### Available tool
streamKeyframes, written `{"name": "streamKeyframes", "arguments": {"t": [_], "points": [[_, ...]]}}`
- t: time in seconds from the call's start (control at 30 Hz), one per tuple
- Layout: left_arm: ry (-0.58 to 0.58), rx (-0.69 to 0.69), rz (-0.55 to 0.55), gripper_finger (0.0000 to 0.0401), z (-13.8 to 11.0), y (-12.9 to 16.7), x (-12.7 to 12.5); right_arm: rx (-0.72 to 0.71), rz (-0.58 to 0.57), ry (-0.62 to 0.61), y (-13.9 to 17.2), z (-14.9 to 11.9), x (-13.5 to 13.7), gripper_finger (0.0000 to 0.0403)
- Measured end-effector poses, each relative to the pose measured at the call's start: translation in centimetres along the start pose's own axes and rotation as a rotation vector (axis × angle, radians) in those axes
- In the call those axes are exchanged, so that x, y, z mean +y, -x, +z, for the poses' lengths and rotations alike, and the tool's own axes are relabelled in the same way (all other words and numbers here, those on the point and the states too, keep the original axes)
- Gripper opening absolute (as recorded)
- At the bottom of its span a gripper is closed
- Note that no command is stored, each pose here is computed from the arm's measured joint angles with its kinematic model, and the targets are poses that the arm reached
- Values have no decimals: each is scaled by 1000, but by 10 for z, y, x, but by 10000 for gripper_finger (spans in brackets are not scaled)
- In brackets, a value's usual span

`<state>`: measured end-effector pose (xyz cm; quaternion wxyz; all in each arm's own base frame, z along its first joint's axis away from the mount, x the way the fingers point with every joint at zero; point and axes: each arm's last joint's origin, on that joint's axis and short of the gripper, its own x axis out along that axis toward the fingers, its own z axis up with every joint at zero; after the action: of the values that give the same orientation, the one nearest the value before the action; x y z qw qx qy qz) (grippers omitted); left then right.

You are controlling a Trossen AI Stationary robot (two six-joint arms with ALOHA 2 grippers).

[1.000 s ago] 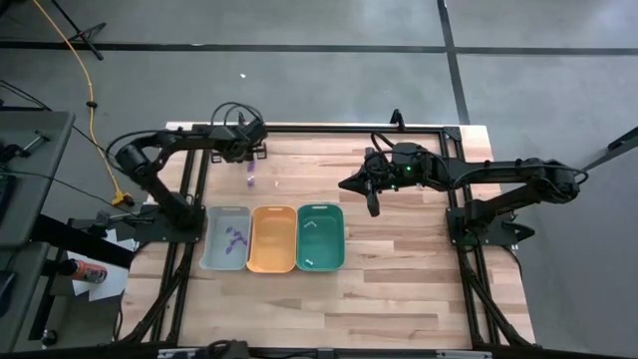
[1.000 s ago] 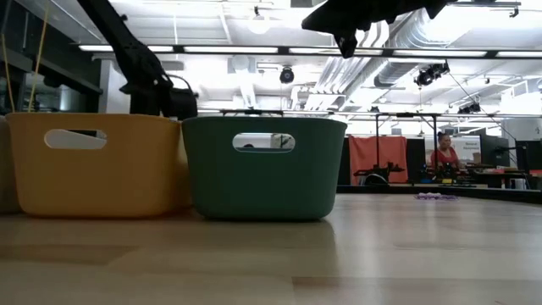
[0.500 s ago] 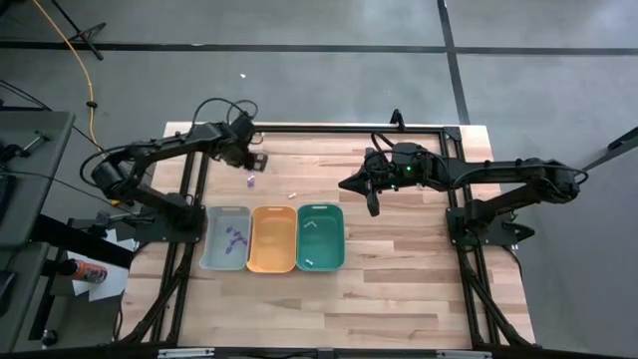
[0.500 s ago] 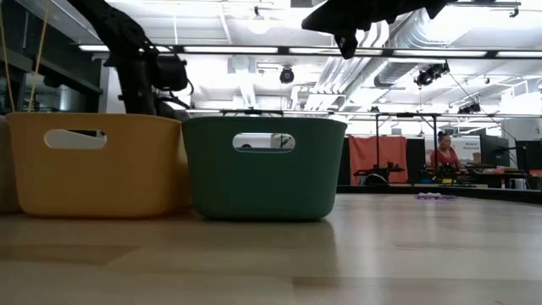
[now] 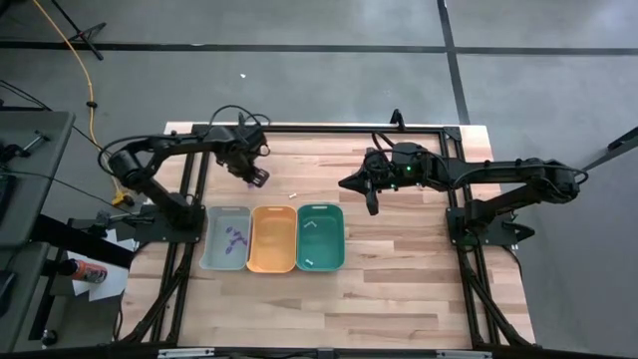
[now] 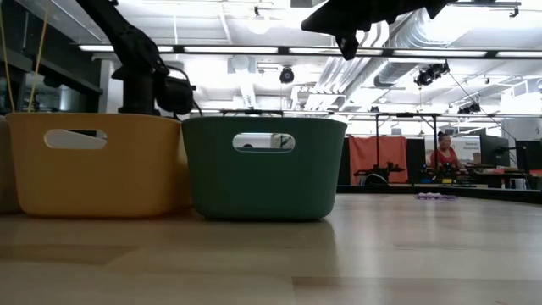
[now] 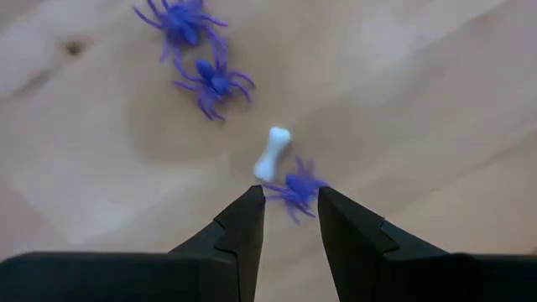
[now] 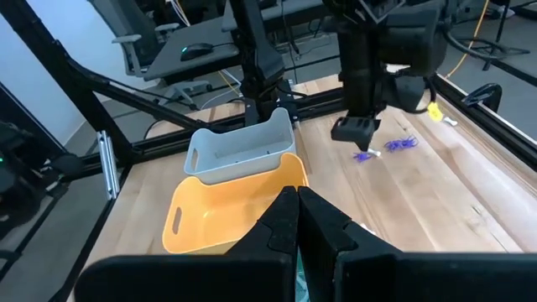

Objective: Sort Halloween decoration
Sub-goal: Put the white bone toy into the green bin

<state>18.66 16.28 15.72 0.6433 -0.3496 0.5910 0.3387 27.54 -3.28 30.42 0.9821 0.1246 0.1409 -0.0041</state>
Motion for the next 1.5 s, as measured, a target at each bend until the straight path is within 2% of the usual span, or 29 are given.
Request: {"name": "streamKeyframes", "arguments": {"t": [0.13, 0.3, 0.5, 0.87, 1.0, 1.23, 1.5], "points": [[-55, -21, 83, 106, 7, -3, -2, 0, 0, -25, 0, 0, 0, 0], [-110, -32, 53, 106, 12, -8, -5, 0, 0, -44, 0, 0, 0, 0], [-135, 6, 70, 106, 13, -17, -5, 0, 0, -44, 0, 0, 0, 0], [-138, 62, 85, 104, 14, -29, -4, 0, -1, -44, 0, 0, 0, 0], [-139, 61, 86, 81, 14, -29, -4, 0, 0, -44, 0, 0, 0, 0], [-144, 63, 79, 10, 14, -29, -5, 1, 0, -44, 0, 0, 0, 0], [-159, 50, 74, 10, 14, -26, -5, 1, -1, -44, 0, 0, 0, 0]]}}
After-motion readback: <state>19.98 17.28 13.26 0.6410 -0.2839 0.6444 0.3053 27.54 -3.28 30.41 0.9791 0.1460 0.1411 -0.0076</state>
